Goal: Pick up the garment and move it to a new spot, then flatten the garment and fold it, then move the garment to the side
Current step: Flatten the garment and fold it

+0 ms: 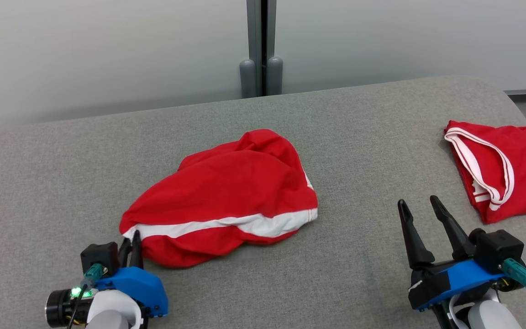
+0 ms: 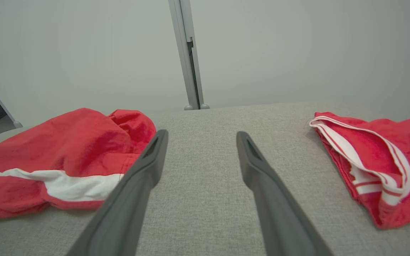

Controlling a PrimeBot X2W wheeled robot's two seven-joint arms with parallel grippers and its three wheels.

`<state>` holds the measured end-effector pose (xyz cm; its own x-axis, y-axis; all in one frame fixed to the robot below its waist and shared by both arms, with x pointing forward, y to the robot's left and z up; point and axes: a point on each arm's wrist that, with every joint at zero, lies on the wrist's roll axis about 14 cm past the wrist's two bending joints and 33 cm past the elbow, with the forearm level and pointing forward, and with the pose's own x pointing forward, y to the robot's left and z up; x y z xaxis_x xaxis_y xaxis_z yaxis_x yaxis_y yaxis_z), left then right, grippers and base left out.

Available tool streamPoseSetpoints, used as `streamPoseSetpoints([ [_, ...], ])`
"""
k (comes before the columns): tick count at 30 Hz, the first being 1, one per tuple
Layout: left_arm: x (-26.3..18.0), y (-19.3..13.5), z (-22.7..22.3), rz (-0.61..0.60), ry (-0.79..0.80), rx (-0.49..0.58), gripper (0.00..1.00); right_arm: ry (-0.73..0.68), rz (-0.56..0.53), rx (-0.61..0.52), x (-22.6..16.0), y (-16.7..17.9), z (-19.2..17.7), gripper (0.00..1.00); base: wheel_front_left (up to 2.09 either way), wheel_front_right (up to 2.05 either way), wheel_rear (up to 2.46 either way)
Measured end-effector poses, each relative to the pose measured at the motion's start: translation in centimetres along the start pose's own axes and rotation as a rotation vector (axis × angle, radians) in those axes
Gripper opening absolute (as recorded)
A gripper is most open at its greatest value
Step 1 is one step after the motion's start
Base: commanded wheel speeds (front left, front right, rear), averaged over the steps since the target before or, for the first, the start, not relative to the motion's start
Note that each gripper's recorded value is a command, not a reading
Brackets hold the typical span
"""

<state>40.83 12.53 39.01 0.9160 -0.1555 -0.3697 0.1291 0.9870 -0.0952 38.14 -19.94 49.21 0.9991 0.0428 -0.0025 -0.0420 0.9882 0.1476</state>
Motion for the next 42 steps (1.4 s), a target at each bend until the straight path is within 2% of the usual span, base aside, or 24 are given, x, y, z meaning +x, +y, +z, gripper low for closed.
streamPoseSetpoints([
  [1,0.0,0.4,-0.1,0.016,-0.002,0.009,0.60,0.000,0.002,0.000,0.1,0.0,0.0,1.00,0.00,0.00,0.00],
  [2,0.0,0.7,-0.3,0.028,0.004,0.011,0.98,-0.002,0.003,-0.001,0.2,0.1,0.1,1.00,0.00,0.00,0.00],
  [8,-0.2,0.2,-0.7,0.006,-0.005,-0.028,1.00,-0.006,0.005,0.000,0.3,0.1,0.2,1.00,0.00,0.00,0.00],
  [16,-1.6,0.8,2.3,-0.006,-0.140,-0.105,1.00,-0.022,0.019,-0.001,0.5,0.5,0.7,1.00,0.00,0.00,0.00],
  [19,-2.6,1.8,4.4,0.009,-0.224,-0.108,1.00,-0.027,0.033,0.002,0.7,1.1,0.9,1.00,0.00,0.00,0.00],
  [27,-5.7,4.0,6.4,0.055,-0.329,-0.081,1.00,-0.026,0.059,0.004,0.4,2.1,0.9,1.00,0.00,0.00,0.00],
  [33,-6.8,4.7,6.4,0.071,-0.344,-0.058,1.00,-0.016,0.080,0.006,0.0,2.9,0.6,1.00,0.00,0.00,0.00],
  [42,-5.8,4.0,3.1,0.022,-0.222,-0.050,1.00,0.051,0.127,0.019,-0.1,4.9,-1.1,1.00,0.00,0.00,0.00],
])
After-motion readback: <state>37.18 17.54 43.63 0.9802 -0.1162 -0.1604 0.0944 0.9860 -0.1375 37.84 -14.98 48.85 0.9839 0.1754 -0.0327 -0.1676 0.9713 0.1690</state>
